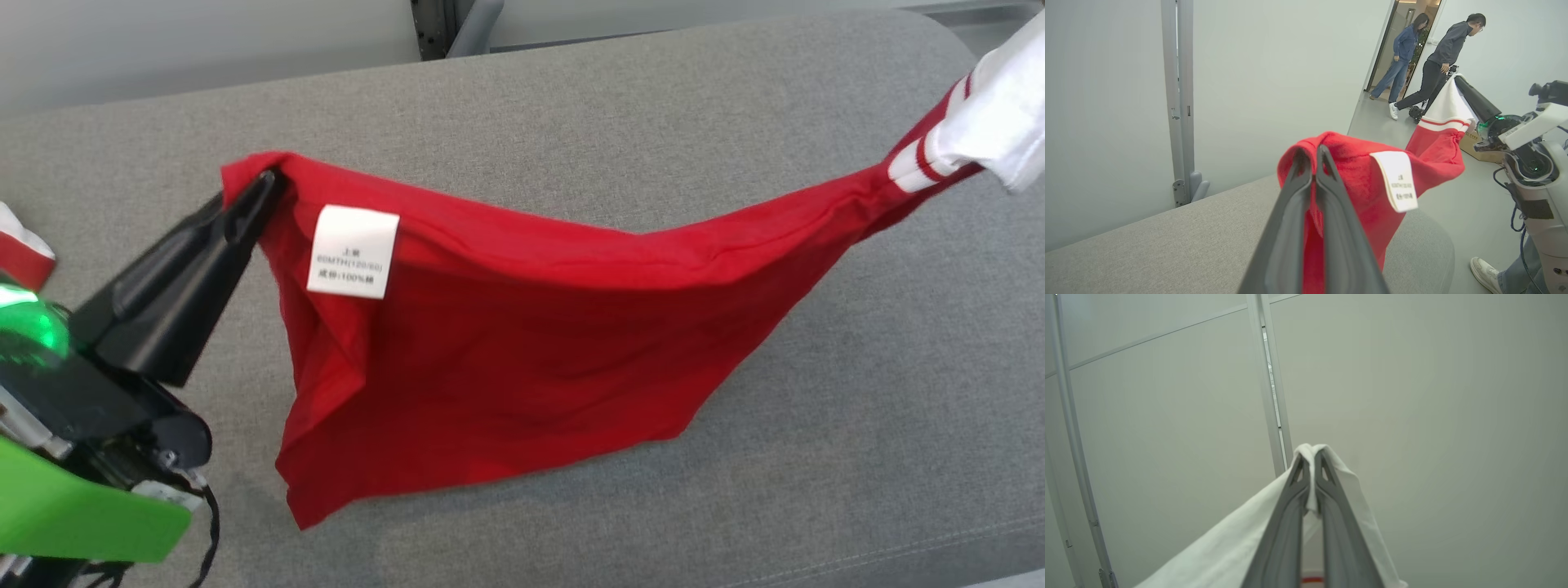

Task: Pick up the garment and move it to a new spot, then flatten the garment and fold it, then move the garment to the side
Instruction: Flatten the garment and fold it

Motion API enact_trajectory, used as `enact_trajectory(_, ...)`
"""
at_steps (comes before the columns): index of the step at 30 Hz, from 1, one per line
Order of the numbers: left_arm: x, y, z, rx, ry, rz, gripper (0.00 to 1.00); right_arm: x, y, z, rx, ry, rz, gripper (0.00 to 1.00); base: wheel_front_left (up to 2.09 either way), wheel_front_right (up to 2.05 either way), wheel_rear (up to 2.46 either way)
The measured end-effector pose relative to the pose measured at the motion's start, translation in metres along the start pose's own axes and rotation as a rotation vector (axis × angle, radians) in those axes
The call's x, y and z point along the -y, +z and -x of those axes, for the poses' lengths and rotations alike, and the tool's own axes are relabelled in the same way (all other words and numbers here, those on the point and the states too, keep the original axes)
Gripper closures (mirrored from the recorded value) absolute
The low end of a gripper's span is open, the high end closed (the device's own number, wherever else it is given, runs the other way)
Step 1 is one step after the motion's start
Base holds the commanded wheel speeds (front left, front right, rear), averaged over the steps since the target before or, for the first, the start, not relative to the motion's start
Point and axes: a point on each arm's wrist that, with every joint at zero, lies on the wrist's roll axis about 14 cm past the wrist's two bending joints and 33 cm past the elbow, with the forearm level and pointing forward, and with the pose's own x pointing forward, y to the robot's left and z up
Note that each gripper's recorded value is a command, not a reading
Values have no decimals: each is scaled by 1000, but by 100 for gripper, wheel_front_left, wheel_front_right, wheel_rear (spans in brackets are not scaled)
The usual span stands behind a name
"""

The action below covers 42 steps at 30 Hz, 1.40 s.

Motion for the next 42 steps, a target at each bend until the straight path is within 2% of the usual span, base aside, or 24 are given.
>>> enact_trajectory(5, -23, 8, -28, -52, -27, -76, 100, 4, -5, -25, -17, 14, 28, 100, 0, 0, 0)
enact_trajectory(10, -67, -4, -68, -154, -8, -96, 100, 11, -40, -73, -79, 18, 22, 100, 0, 0, 0)
enact_trajectory(11, -78, -8, -77, -176, 3, -101, 100, 12, -48, -85, -94, 21, 49, 100, 0, 0, 0)
enact_trajectory(19, -204, -22, -144, -244, 247, -140, 100, 1, -119, -188, -132, 30, 95, 100, 0, 0, 0)
enact_trajectory(20, -218, -25, -150, -248, 274, -156, 100, 2, -128, -198, -133, 23, 120, 100, 0, 0, 0)
enact_trajectory(21, -218, -25, -150, -248, 274, -156, 100, 2, -128, -198, -133, 23, 120, 100, 0, 0, 0)
enact_trajectory(23, -245, -30, -159, -245, 330, -175, 100, 1, -143, -217, -119, 7, 125, 100, 0, 0, 0)
enact_trajectory(25, -274, -25, -173, -192, 386, -240, 100, -4, -159, -241, -92, 9, 144, 100, 0, 0, 0)
enact_trajectory(28, -296, -14, -183, -101, 428, -309, 100, -5, -166, -259, -39, 2, 161, 100, 0, 0, 0)
enact_trajectory(32, -301, 7, -198, 63, 415, -392, 100, -6, -160, -277, 76, -1, 155, 100, 0, 0, 0)
enact_trajectory(34, -303, 9, -202, 115, 407, -426, 100, -6, -169, -281, 86, -4, 143, 100, 0, 0, 0)
enact_trajectory(38, -307, -40, -205, 31, 373, -457, 100, -7, -227, -266, -41, 11, 123, 100, 0, 0, 0)
enact_trajectory(42, -311, -106, -181, -101, 357, -416, 100, 0, -284, -223, -183, 10, 91, 100, 0, 0, 0)
